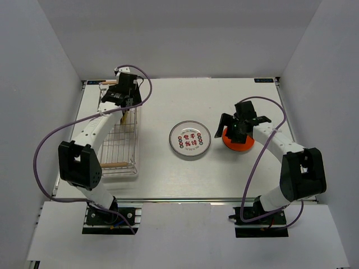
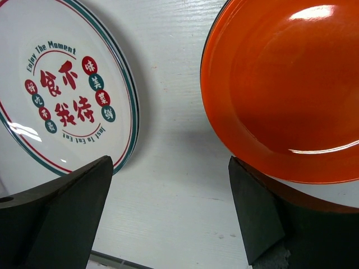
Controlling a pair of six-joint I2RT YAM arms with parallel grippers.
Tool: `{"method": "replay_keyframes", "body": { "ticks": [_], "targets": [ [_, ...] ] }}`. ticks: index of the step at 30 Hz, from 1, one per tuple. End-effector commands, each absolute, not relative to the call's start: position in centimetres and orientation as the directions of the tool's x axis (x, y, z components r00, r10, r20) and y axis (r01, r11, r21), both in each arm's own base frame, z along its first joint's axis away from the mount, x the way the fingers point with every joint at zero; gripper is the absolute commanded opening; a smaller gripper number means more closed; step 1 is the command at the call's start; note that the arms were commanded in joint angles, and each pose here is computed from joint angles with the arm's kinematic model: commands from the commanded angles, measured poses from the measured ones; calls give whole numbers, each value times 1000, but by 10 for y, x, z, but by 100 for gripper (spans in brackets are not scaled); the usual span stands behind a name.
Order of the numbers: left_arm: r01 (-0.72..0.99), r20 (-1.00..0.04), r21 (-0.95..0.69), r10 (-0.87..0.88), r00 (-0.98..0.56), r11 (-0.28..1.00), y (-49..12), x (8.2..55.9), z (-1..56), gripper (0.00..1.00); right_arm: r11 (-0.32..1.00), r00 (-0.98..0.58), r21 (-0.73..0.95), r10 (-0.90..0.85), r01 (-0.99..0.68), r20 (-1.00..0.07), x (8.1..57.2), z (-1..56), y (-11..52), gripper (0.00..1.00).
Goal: Unload the plates from the dish rack
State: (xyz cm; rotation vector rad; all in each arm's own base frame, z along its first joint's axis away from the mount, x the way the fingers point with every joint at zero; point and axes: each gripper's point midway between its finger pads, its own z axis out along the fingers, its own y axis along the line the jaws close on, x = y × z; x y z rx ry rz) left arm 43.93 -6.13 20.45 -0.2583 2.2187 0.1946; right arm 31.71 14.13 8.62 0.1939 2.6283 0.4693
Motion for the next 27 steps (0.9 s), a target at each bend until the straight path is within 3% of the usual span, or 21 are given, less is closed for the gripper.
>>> {"method": "replay_keyframes", "body": {
  "ticks": [1,10,27],
  "targets": [
    [-330,-821,44,-154,-551,943,-50,450,219,75,927,-861,372,222,42,-457,325,103,142,89],
    [-403,-796,45,-211,-567,914,-32,453,199,60,923,-866,382,220,36,-449,322,101,144,89],
    [-348,-767,-25,-241,-594,937,-32,459,182,34,924,-864,380,225,43,-450,328,107,145,89]
  ]
}}
